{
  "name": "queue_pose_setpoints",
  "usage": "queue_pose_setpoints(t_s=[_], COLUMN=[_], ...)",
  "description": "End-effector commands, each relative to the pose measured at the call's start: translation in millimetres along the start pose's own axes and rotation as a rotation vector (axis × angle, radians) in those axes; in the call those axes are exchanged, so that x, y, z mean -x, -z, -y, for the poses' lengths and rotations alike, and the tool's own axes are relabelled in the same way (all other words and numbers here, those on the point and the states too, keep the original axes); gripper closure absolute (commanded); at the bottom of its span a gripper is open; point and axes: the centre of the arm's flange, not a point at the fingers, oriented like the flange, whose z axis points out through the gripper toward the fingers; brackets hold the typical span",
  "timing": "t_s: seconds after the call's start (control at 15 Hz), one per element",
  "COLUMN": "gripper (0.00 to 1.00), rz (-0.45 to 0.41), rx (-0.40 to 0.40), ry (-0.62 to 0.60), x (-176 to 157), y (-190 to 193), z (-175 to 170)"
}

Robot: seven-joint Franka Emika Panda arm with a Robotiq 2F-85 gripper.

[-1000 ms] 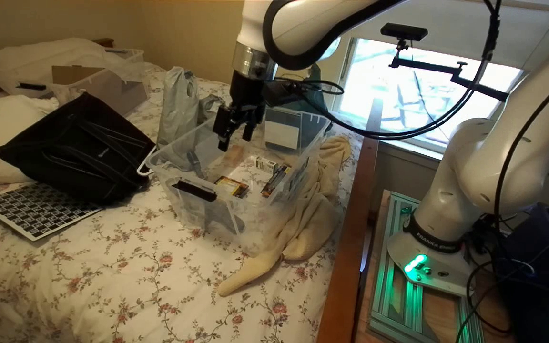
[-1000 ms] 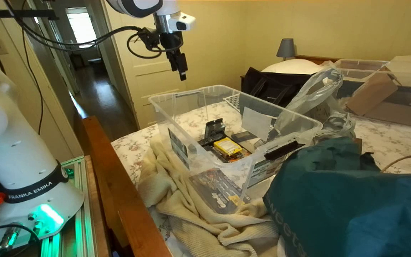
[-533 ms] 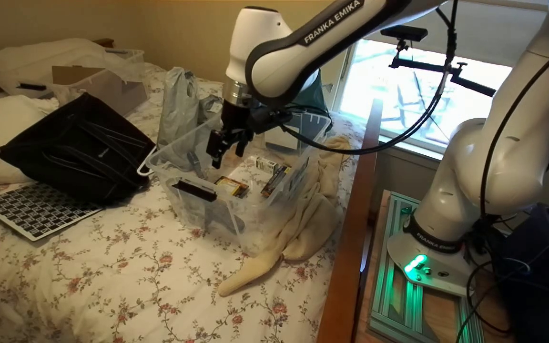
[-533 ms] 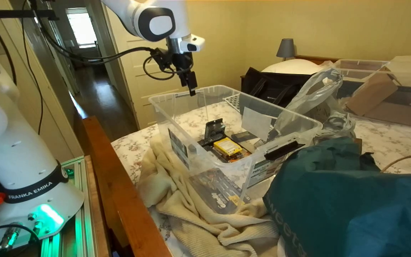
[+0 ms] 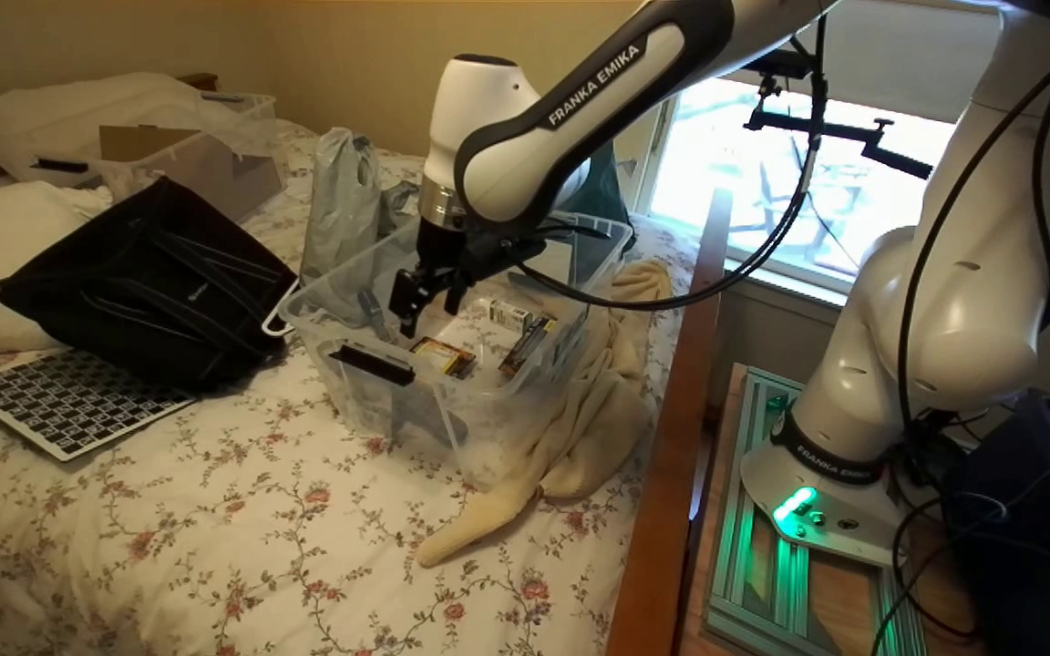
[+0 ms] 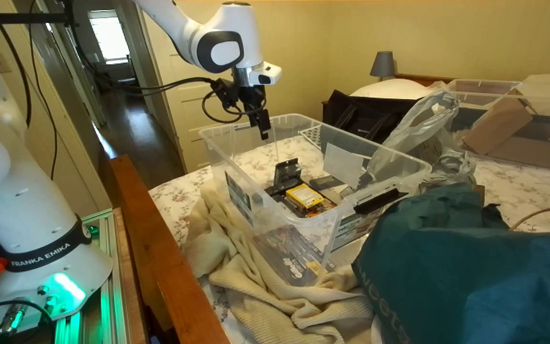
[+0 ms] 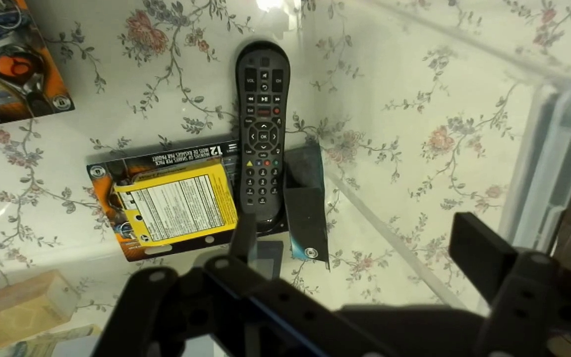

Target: Take an item out of the plastic container

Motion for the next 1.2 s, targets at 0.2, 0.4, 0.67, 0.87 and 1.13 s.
queue_pose_setpoints(t_s=[0.2, 0.4, 0.67, 0.87, 1.13], gripper=[0.00, 0.00, 0.00, 0.00, 0.00], rz=[0.034, 0.046, 0.071, 0.084, 0.107], rx=[-0.006, -0.013, -0.049, -0.078, -0.086], ry=[-0.026, -0.070, -0.115, -0.132, -0.141], x=[-10, -16, -25, -36, -48], y=[-21, -37, -59, -79, -105], z=[-8, -26, -48, -55, -53])
